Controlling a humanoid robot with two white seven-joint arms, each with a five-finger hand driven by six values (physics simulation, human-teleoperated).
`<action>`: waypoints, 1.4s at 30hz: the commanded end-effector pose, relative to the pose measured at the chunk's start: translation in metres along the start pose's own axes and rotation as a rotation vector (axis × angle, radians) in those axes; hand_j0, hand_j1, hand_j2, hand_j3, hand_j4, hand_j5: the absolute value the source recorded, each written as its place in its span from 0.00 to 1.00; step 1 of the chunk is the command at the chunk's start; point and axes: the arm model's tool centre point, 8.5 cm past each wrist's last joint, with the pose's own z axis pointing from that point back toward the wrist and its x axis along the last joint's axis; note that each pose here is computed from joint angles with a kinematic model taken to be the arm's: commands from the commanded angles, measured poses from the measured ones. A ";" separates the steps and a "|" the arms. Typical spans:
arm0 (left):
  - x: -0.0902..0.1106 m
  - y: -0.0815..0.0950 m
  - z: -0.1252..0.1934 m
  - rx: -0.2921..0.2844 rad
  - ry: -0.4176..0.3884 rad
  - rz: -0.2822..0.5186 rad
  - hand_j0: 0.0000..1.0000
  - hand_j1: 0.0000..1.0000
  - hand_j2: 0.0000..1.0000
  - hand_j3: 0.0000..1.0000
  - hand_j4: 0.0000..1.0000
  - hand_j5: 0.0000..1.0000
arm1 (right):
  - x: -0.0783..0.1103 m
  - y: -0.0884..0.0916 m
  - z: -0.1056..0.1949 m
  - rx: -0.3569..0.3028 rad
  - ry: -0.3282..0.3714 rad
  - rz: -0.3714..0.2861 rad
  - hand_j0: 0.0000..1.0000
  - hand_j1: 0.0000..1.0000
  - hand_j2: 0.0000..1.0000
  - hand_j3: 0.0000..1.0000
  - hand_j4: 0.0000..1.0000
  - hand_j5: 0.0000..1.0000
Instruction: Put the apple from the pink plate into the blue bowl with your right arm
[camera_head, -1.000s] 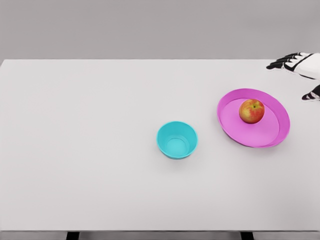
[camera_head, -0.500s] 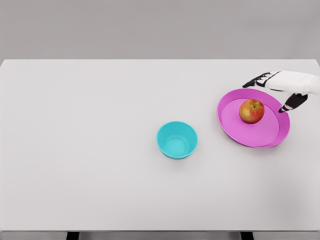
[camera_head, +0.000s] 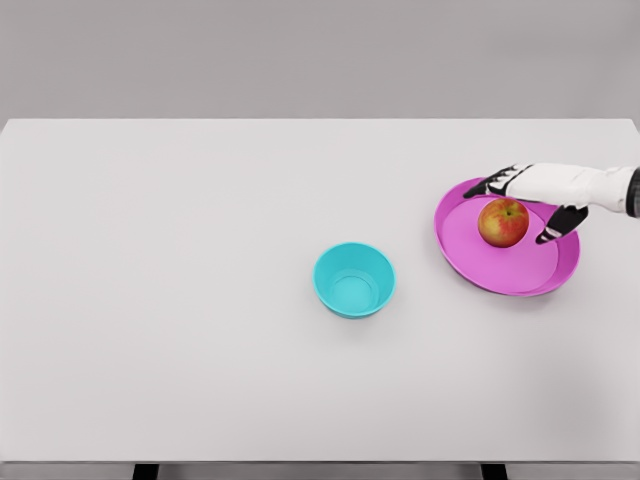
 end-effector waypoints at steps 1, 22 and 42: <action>0.000 0.000 0.000 0.000 0.000 0.000 1.00 1.00 1.00 1.00 1.00 1.00 | 0.001 0.003 -0.002 0.006 -0.004 -0.008 1.00 1.00 1.00 1.00 1.00 1.00; 0.000 0.000 0.000 0.000 0.000 0.000 1.00 1.00 1.00 1.00 1.00 1.00 | -0.006 0.009 -0.018 0.030 0.004 -0.043 1.00 1.00 1.00 1.00 1.00 1.00; 0.000 0.000 0.000 0.000 0.000 0.001 1.00 1.00 1.00 1.00 1.00 1.00 | -0.014 0.017 -0.017 0.045 0.025 -0.064 0.38 0.38 0.38 0.38 0.38 0.38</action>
